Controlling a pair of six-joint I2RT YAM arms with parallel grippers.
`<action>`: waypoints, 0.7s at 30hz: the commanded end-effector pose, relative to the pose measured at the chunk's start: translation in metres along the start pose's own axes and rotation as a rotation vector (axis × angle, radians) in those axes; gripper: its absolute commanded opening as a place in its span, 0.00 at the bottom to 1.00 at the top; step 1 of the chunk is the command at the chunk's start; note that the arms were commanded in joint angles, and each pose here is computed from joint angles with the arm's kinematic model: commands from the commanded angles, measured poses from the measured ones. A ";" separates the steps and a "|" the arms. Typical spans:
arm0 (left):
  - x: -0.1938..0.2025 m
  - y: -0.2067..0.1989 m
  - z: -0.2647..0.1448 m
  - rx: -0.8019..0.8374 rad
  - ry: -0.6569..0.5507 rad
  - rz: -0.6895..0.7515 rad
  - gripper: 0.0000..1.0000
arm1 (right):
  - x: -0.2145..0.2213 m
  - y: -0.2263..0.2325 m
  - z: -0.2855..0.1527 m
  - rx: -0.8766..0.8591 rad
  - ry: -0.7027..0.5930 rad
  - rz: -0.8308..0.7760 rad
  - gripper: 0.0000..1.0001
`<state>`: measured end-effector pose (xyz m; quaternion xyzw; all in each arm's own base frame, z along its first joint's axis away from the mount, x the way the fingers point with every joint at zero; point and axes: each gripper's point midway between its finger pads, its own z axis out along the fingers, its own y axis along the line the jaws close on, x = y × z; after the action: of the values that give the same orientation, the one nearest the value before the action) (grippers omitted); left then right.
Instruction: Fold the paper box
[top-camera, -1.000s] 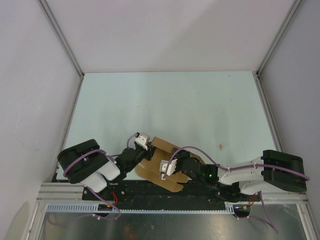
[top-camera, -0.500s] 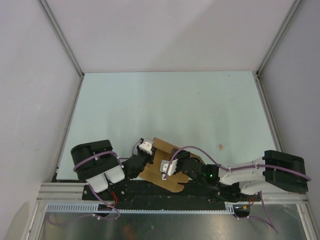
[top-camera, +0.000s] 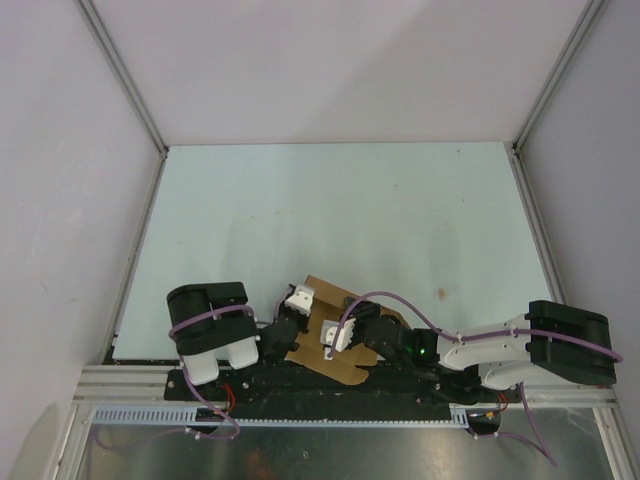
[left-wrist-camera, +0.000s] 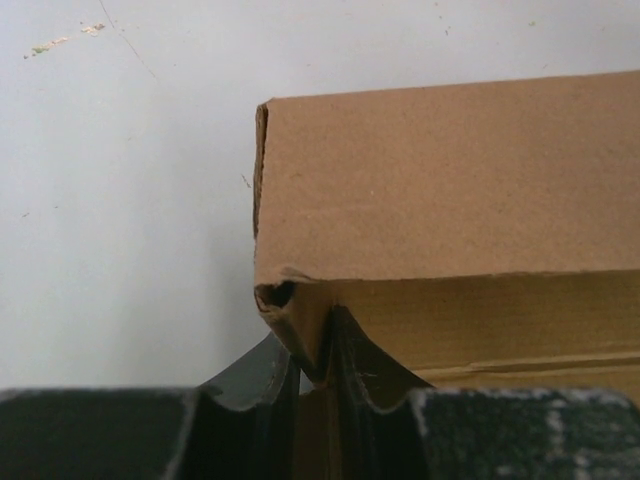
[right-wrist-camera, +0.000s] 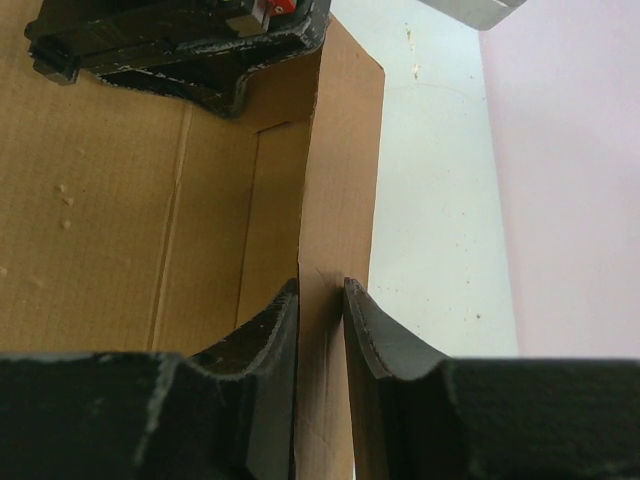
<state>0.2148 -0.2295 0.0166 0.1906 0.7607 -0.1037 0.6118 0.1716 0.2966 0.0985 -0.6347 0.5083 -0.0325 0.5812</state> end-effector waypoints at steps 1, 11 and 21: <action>-0.047 -0.017 0.002 0.040 -0.166 -0.130 0.25 | 0.001 0.025 -0.001 -0.093 -0.020 0.027 0.26; -0.059 -0.026 0.007 0.051 -0.197 -0.136 0.33 | 0.001 0.025 0.000 -0.094 -0.021 0.034 0.27; -0.069 -0.021 0.007 0.017 -0.227 -0.149 0.28 | 0.002 0.028 0.000 -0.104 -0.022 0.036 0.26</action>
<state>0.2159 -0.2326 0.0163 0.2011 0.7582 -0.0855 0.6143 0.1713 0.2973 0.0988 -0.6293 0.5133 -0.0264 0.5830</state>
